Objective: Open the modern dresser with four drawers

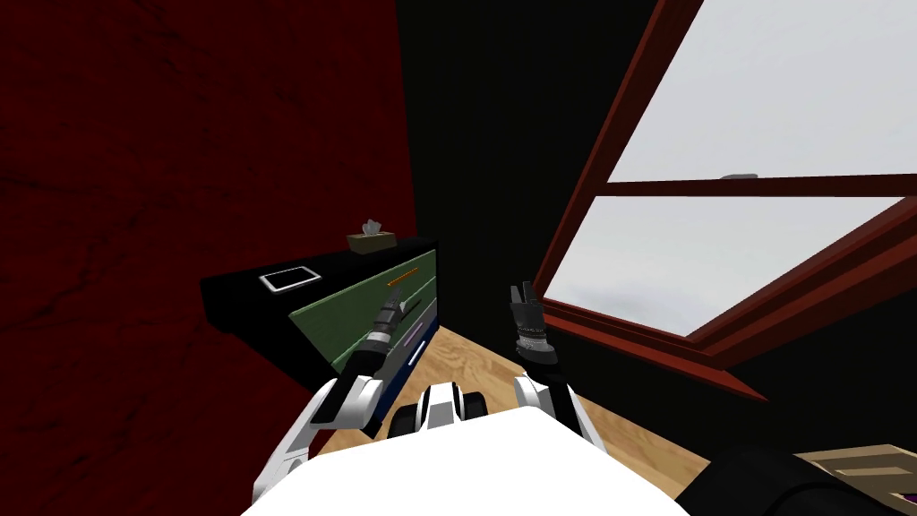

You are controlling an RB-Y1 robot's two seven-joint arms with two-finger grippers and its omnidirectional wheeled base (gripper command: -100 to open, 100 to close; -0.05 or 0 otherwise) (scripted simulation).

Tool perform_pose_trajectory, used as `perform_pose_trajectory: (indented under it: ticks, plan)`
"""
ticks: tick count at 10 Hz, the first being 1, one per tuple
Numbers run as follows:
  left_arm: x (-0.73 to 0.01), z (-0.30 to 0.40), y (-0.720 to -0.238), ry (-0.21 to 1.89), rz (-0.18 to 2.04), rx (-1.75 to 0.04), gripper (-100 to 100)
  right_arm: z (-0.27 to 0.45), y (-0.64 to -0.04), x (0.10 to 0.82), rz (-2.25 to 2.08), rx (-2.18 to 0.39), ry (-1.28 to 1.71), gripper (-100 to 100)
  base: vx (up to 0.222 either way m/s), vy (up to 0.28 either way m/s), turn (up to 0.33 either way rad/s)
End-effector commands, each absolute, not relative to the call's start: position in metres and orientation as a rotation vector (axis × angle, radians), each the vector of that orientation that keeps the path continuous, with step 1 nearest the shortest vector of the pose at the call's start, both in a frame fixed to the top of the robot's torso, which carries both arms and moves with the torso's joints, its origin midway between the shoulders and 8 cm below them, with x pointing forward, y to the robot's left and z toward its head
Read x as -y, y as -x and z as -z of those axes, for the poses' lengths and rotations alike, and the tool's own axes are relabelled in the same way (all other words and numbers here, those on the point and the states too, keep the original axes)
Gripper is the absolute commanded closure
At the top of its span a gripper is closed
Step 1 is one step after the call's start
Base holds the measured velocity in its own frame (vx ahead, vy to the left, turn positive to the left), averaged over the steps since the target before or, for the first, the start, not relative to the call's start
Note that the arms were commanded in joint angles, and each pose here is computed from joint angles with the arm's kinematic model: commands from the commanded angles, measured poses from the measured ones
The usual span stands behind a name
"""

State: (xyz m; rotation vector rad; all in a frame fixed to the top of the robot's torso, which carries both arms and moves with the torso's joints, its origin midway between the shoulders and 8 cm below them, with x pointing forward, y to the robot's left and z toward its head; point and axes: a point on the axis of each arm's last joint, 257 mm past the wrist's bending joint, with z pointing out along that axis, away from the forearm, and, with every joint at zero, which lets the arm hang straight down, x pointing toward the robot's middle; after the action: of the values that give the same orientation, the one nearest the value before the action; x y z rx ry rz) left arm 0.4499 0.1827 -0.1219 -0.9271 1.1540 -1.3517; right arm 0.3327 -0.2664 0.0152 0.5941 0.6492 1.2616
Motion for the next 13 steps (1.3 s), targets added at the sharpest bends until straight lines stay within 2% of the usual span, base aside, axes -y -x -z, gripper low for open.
perform_pose_trajectory:
  ticks: [1, 5, 10, 11, 13]
  plan:
    - [-0.185, 0.118, -0.45, 0.937, 1.358, -1.15, -100, -0.015, -0.333, 0.266, -1.261, -0.649, -0.594, 0, 0.098, 0.135, -0.011]
    - [-0.182, 0.112, -0.453, 1.003, 1.395, -1.09, -100, -0.015, -0.333, 0.266, -1.261, -0.649, -0.594, 0, 0.057, 0.11, -0.003]
    - [-0.182, 0.103, -0.451, 1.012, 1.4, -1.076, -100, -0.015, -0.333, 0.266, -1.262, -0.649, -0.594, 0, 0.015, -0.006, 0.018]
    - [-0.182, 0.109, -0.453, 1.012, 1.4, -1.08, 100, -0.015, -0.333, 0.266, -1.262, -0.649, -0.594, 0, -0.001, 0.011, -0.055]
    - [-0.181, 0.104, -0.45, 1.013, 1.399, -1.078, 100, -0.015, -0.333, 0.266, -1.262, -0.649, -0.594, 0, -0.029, -0.042, -0.003]
